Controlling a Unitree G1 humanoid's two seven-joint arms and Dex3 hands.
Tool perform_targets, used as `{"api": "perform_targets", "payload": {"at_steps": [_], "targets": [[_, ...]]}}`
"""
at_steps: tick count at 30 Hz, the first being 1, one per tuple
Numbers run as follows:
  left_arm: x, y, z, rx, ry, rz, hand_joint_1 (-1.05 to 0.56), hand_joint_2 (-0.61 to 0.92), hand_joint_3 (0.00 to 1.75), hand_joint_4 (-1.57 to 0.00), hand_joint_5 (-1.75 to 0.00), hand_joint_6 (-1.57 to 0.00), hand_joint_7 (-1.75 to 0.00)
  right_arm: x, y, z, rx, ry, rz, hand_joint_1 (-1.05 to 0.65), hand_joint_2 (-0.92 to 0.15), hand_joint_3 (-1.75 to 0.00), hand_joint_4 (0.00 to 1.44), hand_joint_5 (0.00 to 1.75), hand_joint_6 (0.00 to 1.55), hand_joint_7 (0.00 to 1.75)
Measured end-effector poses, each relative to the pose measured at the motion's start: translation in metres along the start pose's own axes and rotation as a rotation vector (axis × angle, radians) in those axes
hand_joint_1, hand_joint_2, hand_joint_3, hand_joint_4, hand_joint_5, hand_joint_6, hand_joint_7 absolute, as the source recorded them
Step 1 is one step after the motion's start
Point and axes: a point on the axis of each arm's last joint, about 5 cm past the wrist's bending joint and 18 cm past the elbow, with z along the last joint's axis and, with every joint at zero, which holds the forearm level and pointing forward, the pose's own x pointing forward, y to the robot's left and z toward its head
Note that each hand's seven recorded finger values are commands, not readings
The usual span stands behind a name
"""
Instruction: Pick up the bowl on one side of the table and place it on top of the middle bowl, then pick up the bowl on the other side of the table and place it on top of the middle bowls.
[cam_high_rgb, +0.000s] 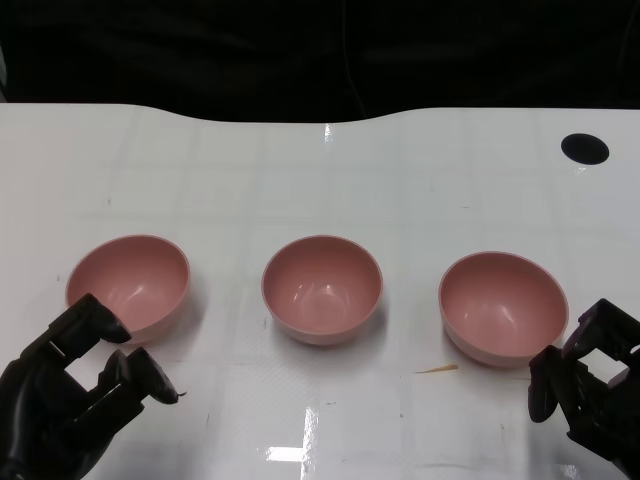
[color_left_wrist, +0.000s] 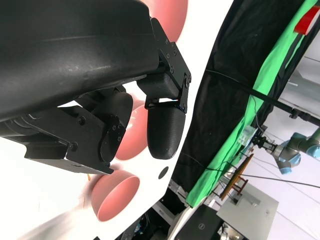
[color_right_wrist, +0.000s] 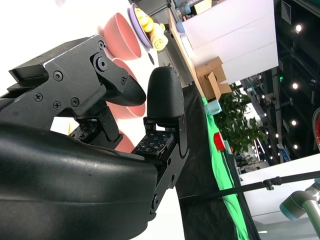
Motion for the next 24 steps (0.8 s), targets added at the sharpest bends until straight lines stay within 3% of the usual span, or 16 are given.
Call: {"api": "perform_targets", "payload": {"at_steps": [18,21,22,23,24], "targets": [[0.0003,-0.0009,-0.0003,0.056,-0.039,0.026,0.08,0.66,1.50,-0.85,-1.75,-0.75,-1.75,0.0000,0.0000,-0.0004,-0.004,0.002,-0.001,-0.04,-0.58,-1.07,0.84,1.74,0.79,1.41],[0.0004,-0.0021,-0.0009,0.102,-0.073,0.041,0.15,0.60,1.49,-0.80,-1.75,-0.68,-1.75,0.0000,0.0000,-0.0005,-0.003,0.003,-0.002,-0.05,-0.58,-1.06,0.83,1.74,0.80,1.40],[0.0004,-0.0032,-0.0014,0.148,-0.110,0.051,0.15,0.53,1.46,-0.69,-1.75,-0.61,-1.69,-0.0001,0.0000,-0.0005,-0.003,0.003,-0.002,-0.05,-0.58,-1.06,0.83,1.74,0.80,1.40],[0.0005,-0.0043,-0.0021,0.217,-0.160,0.065,0.10,0.44,1.42,-0.59,-1.67,-0.59,-1.51,0.0000,0.0001,-0.0006,-0.003,0.002,-0.001,-0.05,-0.58,-1.06,0.83,1.74,0.80,1.40],[0.0009,-0.0054,-0.0025,0.298,-0.206,0.083,0.02,0.41,1.34,-0.58,-1.50,-0.63,-1.31,0.0001,0.0004,-0.0008,-0.002,0.003,-0.001,-0.05,-0.57,-1.05,0.84,1.74,0.80,1.40]]}}
